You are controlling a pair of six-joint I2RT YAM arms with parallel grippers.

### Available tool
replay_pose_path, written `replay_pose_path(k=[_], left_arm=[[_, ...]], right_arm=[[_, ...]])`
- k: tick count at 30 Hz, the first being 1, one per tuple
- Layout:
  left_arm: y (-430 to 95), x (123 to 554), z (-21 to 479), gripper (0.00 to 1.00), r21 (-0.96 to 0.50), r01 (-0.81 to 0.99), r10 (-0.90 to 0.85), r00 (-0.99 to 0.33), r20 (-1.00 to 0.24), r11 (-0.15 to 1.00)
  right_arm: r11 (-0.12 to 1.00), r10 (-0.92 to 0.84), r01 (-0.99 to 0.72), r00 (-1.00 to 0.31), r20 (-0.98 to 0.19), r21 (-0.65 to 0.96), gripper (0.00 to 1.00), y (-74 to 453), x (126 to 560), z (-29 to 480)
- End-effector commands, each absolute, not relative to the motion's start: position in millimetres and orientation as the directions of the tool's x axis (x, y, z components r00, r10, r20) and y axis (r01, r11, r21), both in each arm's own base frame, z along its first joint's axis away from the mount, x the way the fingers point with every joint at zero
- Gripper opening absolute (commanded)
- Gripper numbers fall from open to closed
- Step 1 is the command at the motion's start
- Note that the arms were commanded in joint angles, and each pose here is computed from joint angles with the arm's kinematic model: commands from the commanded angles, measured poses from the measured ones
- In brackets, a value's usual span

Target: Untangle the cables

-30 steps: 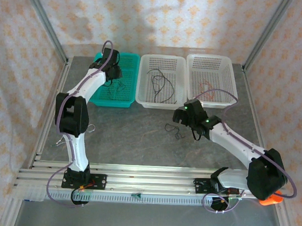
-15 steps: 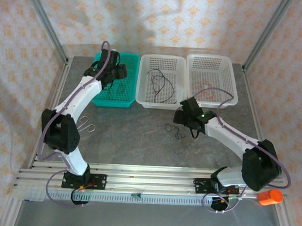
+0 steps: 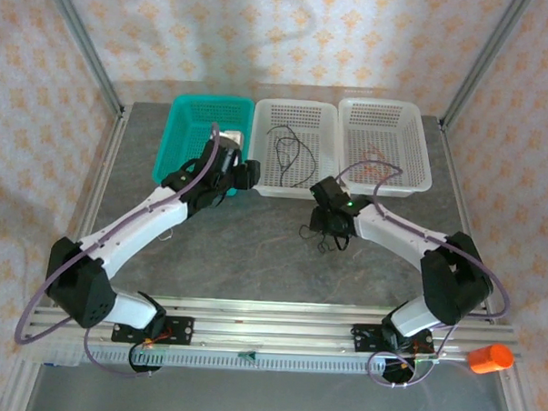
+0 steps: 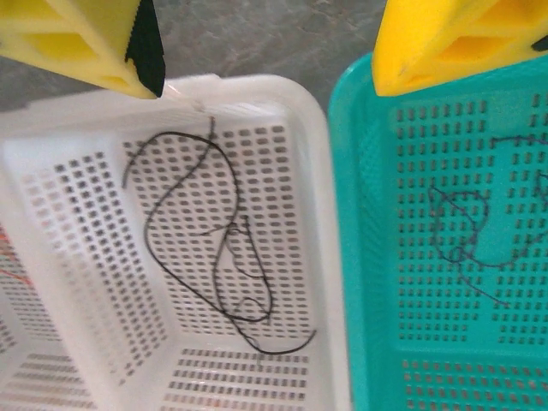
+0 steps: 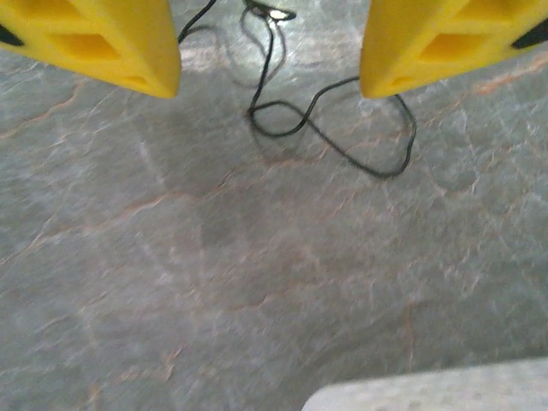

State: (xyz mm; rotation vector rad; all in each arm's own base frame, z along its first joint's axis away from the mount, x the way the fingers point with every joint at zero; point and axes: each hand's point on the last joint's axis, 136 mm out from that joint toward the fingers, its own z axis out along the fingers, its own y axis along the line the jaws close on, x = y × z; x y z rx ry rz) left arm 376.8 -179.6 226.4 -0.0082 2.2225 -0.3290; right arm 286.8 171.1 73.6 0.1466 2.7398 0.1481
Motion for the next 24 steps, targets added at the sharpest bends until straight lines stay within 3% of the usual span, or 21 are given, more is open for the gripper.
replay_pose_path(k=[1,6,9,12,16,20,24], left_arm=[[-198,370,248,0.69,-0.334,0.168,-0.187,-0.563,-0.805,0.928],[-225,356,238,0.69,-0.379,0.239,-0.179,-0.586,-0.791,0.894],[-237,353,233,0.69,-0.376,0.263,-0.156,-0.597,-0.787,0.888],[-244,352,234,0.69,-0.377,0.282,-0.147,-0.596,-0.789,0.882],[-248,351,233,0.69,-0.391,0.292,-0.153,-0.597,-0.787,0.873],[-249,353,232,0.68,-0.384,0.296,-0.142,-0.601,-0.787,0.875],[-251,354,232,0.68,-0.391,0.297,-0.147,-0.600,-0.786,0.871]], right_arm=[[0.995,0.049,0.019,-0.945,-0.324,0.096,0.52,170,270,67],[0.997,0.071,0.064,-0.955,-0.287,0.032,0.48,152,255,60],[0.987,0.140,0.109,-0.943,-0.301,0.119,0.43,161,257,64],[0.984,0.040,-0.016,-0.952,-0.304,0.178,0.39,177,255,64],[0.975,-0.123,-0.169,-0.950,-0.286,0.142,0.40,176,244,59],[0.968,-0.153,-0.201,-0.947,-0.281,0.151,0.62,182,245,53],[0.980,-0.136,-0.171,-0.947,-0.291,0.099,0.70,177,256,48]])
